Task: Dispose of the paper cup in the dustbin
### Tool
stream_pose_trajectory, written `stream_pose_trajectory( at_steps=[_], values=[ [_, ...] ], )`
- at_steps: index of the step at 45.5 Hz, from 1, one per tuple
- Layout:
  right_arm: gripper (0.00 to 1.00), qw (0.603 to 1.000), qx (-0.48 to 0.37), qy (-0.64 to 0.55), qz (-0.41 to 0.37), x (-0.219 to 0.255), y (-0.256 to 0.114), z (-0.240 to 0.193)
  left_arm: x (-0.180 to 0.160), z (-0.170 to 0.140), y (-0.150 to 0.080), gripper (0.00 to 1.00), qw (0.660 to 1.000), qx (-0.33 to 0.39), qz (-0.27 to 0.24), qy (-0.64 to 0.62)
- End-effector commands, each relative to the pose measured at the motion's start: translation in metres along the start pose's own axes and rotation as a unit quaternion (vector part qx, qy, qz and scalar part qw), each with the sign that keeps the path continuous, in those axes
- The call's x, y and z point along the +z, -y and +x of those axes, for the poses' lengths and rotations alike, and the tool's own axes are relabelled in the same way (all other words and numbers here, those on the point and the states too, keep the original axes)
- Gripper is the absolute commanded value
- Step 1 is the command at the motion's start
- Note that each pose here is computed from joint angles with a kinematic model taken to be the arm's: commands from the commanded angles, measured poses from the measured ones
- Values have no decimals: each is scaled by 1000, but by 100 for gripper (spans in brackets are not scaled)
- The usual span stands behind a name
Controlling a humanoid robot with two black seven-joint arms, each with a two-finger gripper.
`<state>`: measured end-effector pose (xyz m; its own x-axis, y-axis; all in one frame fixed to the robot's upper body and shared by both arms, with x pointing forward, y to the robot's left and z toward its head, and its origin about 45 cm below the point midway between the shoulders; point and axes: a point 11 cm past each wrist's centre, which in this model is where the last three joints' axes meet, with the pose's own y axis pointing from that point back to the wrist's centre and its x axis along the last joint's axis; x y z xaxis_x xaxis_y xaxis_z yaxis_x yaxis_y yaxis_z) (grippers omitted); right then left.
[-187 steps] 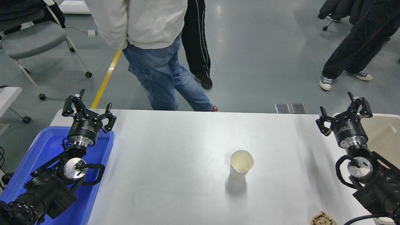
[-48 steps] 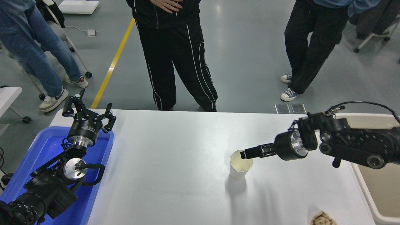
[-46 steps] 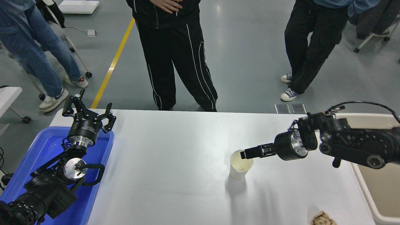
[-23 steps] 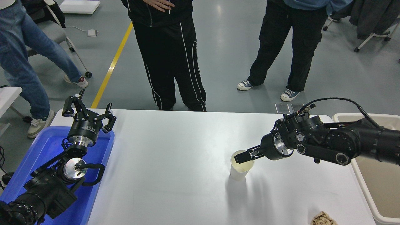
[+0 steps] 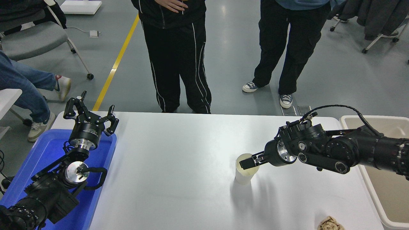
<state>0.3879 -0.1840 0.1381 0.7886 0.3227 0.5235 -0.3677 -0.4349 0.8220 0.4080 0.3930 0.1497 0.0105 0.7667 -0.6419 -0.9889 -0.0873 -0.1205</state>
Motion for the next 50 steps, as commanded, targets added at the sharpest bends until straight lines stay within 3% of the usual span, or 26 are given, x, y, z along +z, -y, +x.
stream_pose_trajectory(
  at_steps=[1,5,8,12,38,50],
  values=[
    [54,1000,-2,-8,7,-7,5,-2,0,0,0,100,1000,0,0,0],
    [20,1000,-2,-13,12,-10,4,3,0,0,0,100,1000,0,1,0],
    [8,1000,-3,-14,20,-11,3,3,0,0,0,100,1000,0,0,0],
    [0,999,-10,-22,29,-11,4,-2,0,0,0,100,1000,0,0,0],
    [0,999,-3,-27,29,-6,-2,5,0,0,0,100,1000,0,0,0],
    [0,999,6,-42,14,2,-44,44,0,0,0,100,1000,0,0,0]
  ],
)
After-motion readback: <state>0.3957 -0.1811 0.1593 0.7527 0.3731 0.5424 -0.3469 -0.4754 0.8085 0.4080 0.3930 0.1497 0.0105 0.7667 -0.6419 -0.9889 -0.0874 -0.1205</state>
